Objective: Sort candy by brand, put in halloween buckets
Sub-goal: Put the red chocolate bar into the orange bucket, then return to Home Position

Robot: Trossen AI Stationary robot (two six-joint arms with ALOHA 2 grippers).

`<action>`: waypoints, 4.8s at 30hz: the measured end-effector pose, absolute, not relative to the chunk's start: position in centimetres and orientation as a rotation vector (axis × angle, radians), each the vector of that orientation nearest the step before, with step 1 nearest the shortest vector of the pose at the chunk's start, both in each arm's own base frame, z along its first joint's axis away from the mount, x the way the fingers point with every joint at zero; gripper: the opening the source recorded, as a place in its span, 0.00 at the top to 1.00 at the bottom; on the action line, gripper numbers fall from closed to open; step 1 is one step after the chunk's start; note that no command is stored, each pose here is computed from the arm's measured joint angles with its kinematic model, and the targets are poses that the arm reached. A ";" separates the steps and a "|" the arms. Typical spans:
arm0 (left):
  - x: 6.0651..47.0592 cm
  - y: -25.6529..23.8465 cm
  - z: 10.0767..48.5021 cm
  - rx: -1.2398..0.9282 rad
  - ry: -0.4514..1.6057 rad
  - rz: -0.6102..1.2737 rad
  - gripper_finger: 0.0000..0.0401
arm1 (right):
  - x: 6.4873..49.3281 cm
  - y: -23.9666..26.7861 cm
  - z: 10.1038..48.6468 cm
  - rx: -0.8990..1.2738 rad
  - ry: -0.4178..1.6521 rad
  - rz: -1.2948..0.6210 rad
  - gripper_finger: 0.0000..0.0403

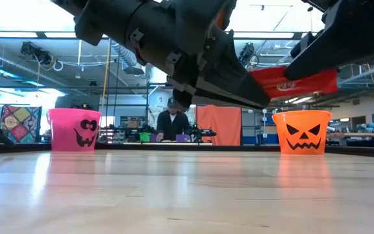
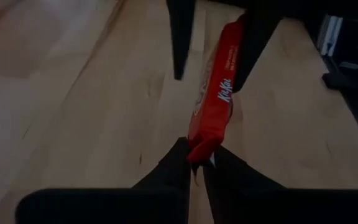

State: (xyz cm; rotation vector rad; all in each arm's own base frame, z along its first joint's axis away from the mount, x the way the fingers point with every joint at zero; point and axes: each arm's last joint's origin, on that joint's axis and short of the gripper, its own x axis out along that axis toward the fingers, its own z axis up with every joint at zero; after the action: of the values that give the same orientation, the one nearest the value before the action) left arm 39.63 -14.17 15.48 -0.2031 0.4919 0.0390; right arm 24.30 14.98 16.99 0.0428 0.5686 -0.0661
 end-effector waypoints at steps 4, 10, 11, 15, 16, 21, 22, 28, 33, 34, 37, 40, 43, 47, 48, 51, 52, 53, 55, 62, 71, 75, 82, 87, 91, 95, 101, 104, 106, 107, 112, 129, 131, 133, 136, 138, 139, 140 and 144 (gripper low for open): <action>39.8 -13.7 15.6 -0.210 0.492 0.037 0.90 | 24.3 15.0 17.0 0.047 0.568 -0.058 0.78; 39.8 -13.1 15.9 -0.198 0.502 0.036 0.89 | 24.3 14.9 17.1 0.027 0.555 -0.100 0.89; 39.8 -12.8 16.1 -0.183 0.506 0.044 0.89 | 24.2 14.7 17.1 0.016 0.547 -0.125 0.89; 39.5 -10.1 17.1 -0.187 0.594 0.073 0.81 | 24.2 13.2 17.9 -0.023 0.493 -0.306 0.89; 39.4 -9.5 17.3 -0.194 0.619 0.066 0.78 | 24.3 12.7 18.3 -0.019 0.479 -0.338 0.89; 38.5 -6.0 20.4 -0.166 0.645 0.033 0.63 | 24.1 9.6 19.7 -0.007 0.476 -0.480 0.88; 38.2 -5.4 21.0 -0.148 0.652 0.041 0.61 | 24.0 8.8 20.2 -0.011 0.464 -0.531 0.87; 36.0 -3.0 23.6 -0.091 0.564 0.080 0.58 | 22.1 2.4 22.1 0.001 0.542 -0.781 0.88; 33.5 -1.7 22.4 -0.111 0.456 0.094 0.58 | 19.8 -2.2 23.7 0.065 0.558 -0.967 0.87; 33.1 -1.4 22.0 -0.115 0.444 0.100 0.58 | 19.4 -3.1 24.0 0.064 0.559 -1.002 0.87; 31.7 -0.8 20.8 -0.125 0.414 0.116 0.58 | 18.0 -5.6 24.4 0.099 0.578 -1.103 0.87; 31.0 -0.4 20.1 -0.136 0.389 0.127 0.58 | 16.8 -7.9 24.2 0.135 0.621 -1.219 0.87; 30.8 -0.2 20.6 -0.152 0.366 0.133 0.58 | 16.0 -10.1 24.0 0.118 0.669 -1.308 0.87; 30.7 -0.3 21.0 -0.154 0.360 0.131 0.58 | 15.2 -12.4 23.6 0.137 0.732 -1.338 0.87; 30.6 -0.3 21.2 -0.154 0.356 0.130 0.58 | 15.1 -12.8 23.5 0.142 0.755 -1.321 0.86; 30.4 -0.2 21.4 -0.137 0.356 0.127 0.58 | 14.6 -13.8 23.0 0.172 0.794 -1.324 0.79; 30.2 -0.2 21.4 -0.134 0.373 0.128 0.58 | 14.5 -14.1 22.9 0.177 0.799 -1.337 0.76; 30.0 -0.2 21.3 -0.132 0.392 0.129 0.58 | 14.4 -14.2 22.8 0.179 0.802 -1.347 0.73; 29.8 -0.2 21.8 -0.135 0.381 0.132 0.58 | 14.2 -14.5 22.7 0.188 0.810 -1.362 0.65; 27.8 -0.6 23.8 -0.153 0.392 0.140 0.58 | 14.6 -13.8 23.7 0.281 0.697 -1.199 0.41; 23.3 -1.4 23.6 -0.093 0.314 0.224 0.58 | 17.9 -7.6 25.8 0.334 0.496 -0.754 0.45; 21.8 -1.1 23.5 -0.008 0.309 0.219 0.58 | 19.2 -4.0 26.5 0.272 0.458 -0.543 0.58; 20.0 -1.1 24.8 -0.041 0.259 0.183 0.58 | 19.9 0.6 27.0 0.193 0.418 -0.333 0.92; 17.8 -1.1 26.1 -0.043 0.229 0.162 0.58 | 19.6 3.1 28.0 0.096 0.356 -0.152 0.96; 16.6 -1.1 25.6 -0.048 0.184 0.160 0.58 | 18.7 4.5 28.9 0.048 0.294 -0.056 0.98; 15.5 -0.7 24.4 -0.023 0.124 0.249 0.58 | 18.0 5.1 28.9 -0.024 0.215 -0.023 0.98; 13.9 -0.2 24.5 -0.016 0.054 0.279 0.58 | 15.9 4.0 27.2 -0.033 0.129 -0.028 0.98; 12.8 -0.2 24.6 -0.021 0.050 0.272 0.58 | 14.4 3.3 26.8 -0.011 0.008 0.046 0.98; 12.2 -0.1 24.9 -0.026 0.032 0.273 0.58 | 13.4 2.8 26.2 0.007 -0.033 0.047 0.98; 11.8 -0.1 24.8 -0.028 0.033 0.274 0.58 | 12.9 2.5 26.1 0.015 -0.057 0.040 0.98; 11.0 0.0 23.2 -0.101 -0.030 0.280 0.58 | 10.8 1.9 25.2 0.047 -0.113 0.108 0.98; 9.7 0.1 20.9 -0.172 -0.068 0.264 0.75 | 9.5 1.5 20.4 0.124 -0.114 0.064 0.98; 9.6 0.1 20.9 -0.176 -0.068 0.263 0.79 | 9.7 1.5 19.7 0.134 -0.127 0.063 0.98; 9.7 0.1 20.7 -0.200 -0.077 0.261 0.84 | 9.8 1.5 19.1 0.133 -0.126 0.062 0.98; 10.1 -0.1 19.4 -0.210 -0.097 0.219 0.92 | 9.9 1.4 18.6 0.132 -0.112 0.035 0.98; 10.3 -0.3 18.4 -0.216 -0.121 0.189 0.96 | 10.0 1.3 18.5 0.130 -0.110 0.026 0.98; 10.3 -0.3 17.9 -0.219 -0.131 0.178 0.98 | 10.0 1.3 18.4 0.126 -0.107 0.028 0.98; 10.4 -0.4 17.8 -0.224 -0.128 0.172 0.99 | 10.0 1.3 18.3 0.115 -0.105 0.037 0.98; 10.3 -0.4 17.8 -0.204 -0.100 0.168 0.97 | 10.0 1.1 17.7 0.074 -0.098 0.036 0.98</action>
State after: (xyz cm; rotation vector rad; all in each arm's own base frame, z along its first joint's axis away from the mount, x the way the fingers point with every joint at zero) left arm 10.33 -0.39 17.76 -0.2040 -0.0997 0.1679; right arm 10.05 1.06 17.67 0.0738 -0.0975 0.0361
